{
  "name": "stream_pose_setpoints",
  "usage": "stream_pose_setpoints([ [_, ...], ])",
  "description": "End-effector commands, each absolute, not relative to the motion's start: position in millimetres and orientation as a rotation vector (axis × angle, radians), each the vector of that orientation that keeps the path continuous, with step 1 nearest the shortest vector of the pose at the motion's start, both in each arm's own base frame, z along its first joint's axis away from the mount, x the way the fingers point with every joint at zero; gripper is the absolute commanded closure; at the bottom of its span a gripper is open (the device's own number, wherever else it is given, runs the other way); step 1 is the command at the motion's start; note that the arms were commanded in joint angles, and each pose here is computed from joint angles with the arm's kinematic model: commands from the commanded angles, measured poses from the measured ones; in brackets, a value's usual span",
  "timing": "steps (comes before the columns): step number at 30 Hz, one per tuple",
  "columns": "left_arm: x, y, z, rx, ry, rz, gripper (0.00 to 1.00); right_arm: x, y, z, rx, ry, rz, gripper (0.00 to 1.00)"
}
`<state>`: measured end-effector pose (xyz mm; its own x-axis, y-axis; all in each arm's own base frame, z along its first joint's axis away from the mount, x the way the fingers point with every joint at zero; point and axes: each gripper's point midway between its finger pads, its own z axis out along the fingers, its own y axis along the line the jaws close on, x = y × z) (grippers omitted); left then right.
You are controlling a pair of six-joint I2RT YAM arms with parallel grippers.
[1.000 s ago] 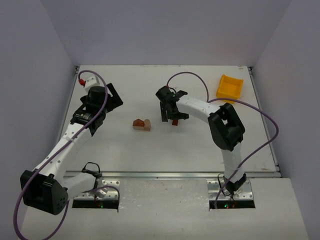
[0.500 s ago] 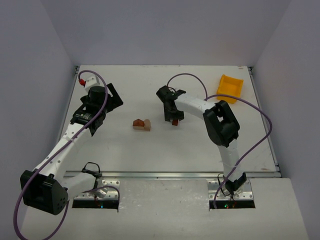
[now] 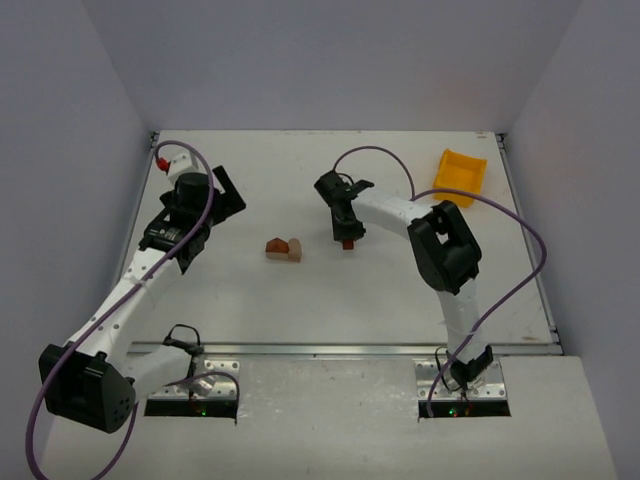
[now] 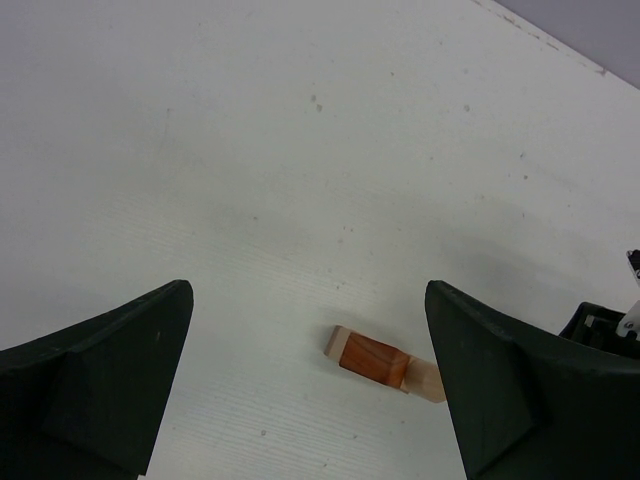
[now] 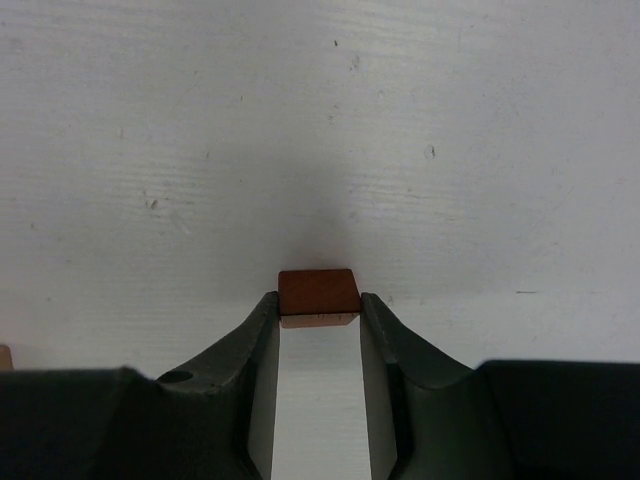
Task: Build the wood block tower
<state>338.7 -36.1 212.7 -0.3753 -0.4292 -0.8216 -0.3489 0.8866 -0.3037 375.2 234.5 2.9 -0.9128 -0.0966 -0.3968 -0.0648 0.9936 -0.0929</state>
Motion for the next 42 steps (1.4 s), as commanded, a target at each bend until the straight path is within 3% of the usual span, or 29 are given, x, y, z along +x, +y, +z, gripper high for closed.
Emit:
stream_pose_setpoints([
  [1,341.6,-45.4,230.7,-0.510,1.944,-0.173,0.00,384.9,258.4,56.8,-0.271,2.584,0.156,0.86],
  [5,337.4,-108.1,252.9,-0.118,1.911,-0.491,0.00,348.9,288.1,95.4,-0.634,2.346,0.580,0.93],
  [9,283.1,-183.8,268.1,0.412,1.776,-0.936,0.00,283.2,303.1,131.3,-0.898,2.127,0.983,0.94],
  [10,259.3,-203.0,279.6,0.600,1.652,-1.065,0.00,261.5,304.0,150.0,-0.984,2.021,1.100,0.94],
  [17,172.7,-265.6,291.8,1.053,1.343,-1.334,0.00,196.6,295.2,218.5,-1.078,1.674,1.437,0.96],
  [21,158.0,-281.8,286.8,1.117,1.324,-1.399,0.02,171.8,288.2,231.0,-1.143,1.550,1.494,0.97],
  [34,192.9,-297.5,268.4,1.006,1.523,-1.372,0.23,172.9,280.9,251.5,-1.081,1.531,1.401,0.98],
  [36,195.4,-298.6,272.4,0.985,1.532,-1.374,0.28,174.0,281.9,250.5,-1.084,1.543,1.404,0.97],
  [42,201.9,-298.1,274.4,0.925,1.562,-1.346,0.63,180.5,283.4,249.1,-1.061,1.573,1.394,0.97],
])
